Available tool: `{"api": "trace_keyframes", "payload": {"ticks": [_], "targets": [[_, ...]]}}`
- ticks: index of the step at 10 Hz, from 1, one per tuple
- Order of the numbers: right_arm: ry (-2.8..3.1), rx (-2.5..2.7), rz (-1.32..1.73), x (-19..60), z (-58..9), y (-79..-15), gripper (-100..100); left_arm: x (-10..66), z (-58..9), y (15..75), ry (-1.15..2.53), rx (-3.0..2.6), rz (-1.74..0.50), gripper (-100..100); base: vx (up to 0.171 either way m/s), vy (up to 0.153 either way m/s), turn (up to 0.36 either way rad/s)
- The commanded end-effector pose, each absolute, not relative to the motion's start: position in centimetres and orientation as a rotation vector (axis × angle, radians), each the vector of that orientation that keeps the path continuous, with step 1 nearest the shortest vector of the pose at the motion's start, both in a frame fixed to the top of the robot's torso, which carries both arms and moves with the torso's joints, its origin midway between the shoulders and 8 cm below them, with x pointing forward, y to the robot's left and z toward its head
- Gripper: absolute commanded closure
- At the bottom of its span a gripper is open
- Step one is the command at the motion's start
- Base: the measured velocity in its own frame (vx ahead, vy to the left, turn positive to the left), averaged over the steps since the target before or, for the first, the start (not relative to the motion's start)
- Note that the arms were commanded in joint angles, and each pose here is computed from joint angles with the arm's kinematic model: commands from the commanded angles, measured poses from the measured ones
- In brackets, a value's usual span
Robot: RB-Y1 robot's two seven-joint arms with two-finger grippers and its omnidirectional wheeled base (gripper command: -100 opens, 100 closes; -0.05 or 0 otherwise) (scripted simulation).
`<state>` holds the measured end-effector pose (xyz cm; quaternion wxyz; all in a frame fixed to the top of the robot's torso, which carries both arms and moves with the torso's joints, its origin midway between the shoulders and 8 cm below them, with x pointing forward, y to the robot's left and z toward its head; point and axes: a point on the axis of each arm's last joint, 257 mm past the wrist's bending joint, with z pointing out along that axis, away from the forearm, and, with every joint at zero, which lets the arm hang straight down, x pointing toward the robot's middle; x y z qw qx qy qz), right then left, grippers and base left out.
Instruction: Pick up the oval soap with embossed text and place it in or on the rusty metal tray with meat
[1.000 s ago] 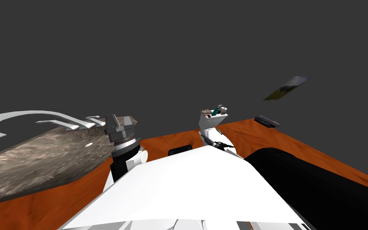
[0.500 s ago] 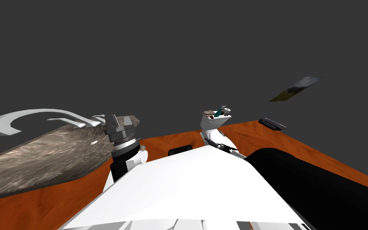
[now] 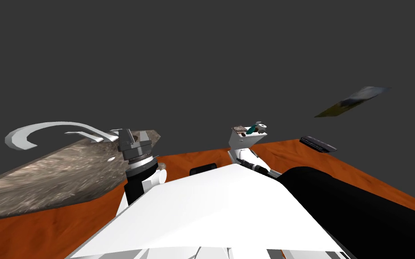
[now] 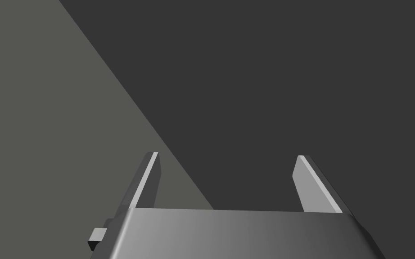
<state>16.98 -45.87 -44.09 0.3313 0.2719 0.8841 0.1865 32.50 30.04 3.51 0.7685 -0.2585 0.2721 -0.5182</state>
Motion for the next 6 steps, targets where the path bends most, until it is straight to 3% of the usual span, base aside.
{"api": "trace_keyframes", "payload": {"ticks": [1, 6], "targets": [[2.362, 0.665, 0.4, 16.2, -44.1, -48.7, -100, 32.5, 3.5, 30.0, 0.591, -0.561, -1.124, 0, 0.073, 0.011, 0.091], [2.449, 0.545, 0.201, 15.1, -42.8, -55.7, -100, 32.5, 3.5, 30.0, 0.591, -0.561, -1.125, 0, 0.083, 0.004, 0.072]]}}
